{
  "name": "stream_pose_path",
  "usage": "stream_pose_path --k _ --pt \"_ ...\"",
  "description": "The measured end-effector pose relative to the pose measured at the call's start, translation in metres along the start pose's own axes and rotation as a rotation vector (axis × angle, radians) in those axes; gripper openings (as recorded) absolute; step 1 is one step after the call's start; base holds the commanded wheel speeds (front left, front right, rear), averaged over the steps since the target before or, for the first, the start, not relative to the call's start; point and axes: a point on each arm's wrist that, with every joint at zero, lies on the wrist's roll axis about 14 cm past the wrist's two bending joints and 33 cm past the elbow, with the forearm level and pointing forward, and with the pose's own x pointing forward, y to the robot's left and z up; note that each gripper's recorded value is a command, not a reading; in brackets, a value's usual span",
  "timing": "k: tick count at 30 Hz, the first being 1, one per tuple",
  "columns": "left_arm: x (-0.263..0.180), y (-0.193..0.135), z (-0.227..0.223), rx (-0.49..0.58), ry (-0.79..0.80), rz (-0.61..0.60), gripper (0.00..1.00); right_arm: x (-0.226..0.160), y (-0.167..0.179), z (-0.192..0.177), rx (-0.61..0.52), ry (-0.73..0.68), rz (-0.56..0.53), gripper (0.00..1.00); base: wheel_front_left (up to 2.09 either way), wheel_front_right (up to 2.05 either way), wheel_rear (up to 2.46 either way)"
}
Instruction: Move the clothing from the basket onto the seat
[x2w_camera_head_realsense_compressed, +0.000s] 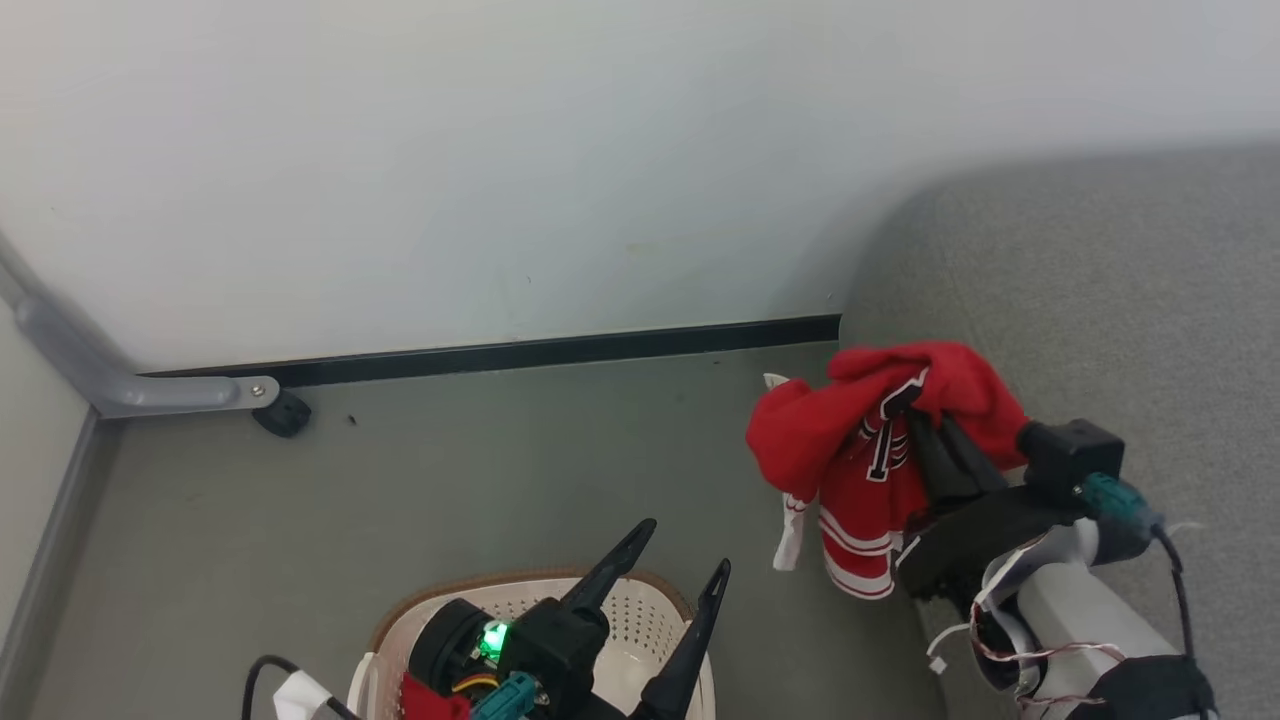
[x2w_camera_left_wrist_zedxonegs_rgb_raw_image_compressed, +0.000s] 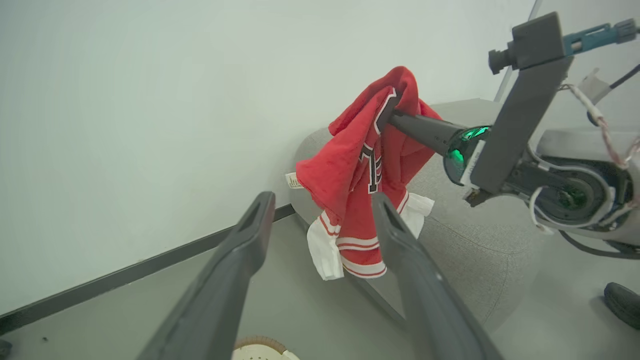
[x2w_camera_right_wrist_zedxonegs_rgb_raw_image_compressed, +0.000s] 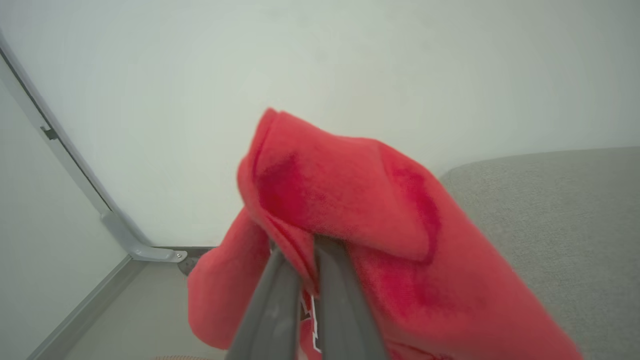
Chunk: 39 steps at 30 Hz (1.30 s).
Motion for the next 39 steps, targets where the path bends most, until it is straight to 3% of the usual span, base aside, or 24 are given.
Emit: stream_pose_path --k 5,17,25,31,39 --pt "0.007 -0.012 -0.009 -0.007 0.024 -0.049 1.00 0.003 -0.037 0.018 -0.015 -0.043 -0.089 0.00 0.00 0.00 0.00" --pt "0.037 -0.033 -0.037 -0.013 0.099 -0.195 1.00 0.009 -0.168 0.117 -0.117 -0.258 -0.379 0.00 0.00 0.00 0.00" --pt "0.065 -0.035 -0.043 -0.018 0.095 -0.259 1.00 0.000 -0.237 0.158 -0.128 -0.355 -0.551 0.00 0.00 0.00 0.00" --pt "0.077 -0.030 -0.055 -0.035 0.106 -0.280 1.00 -0.008 -0.283 0.149 -0.138 -0.333 -0.674 0.00 0.00 0.00 0.00" --pt "0.086 -0.012 -0.074 -0.059 0.132 -0.256 1.00 0.001 -0.311 0.113 -0.130 -0.260 -0.741 0.00 0.00 0.00 0.00"
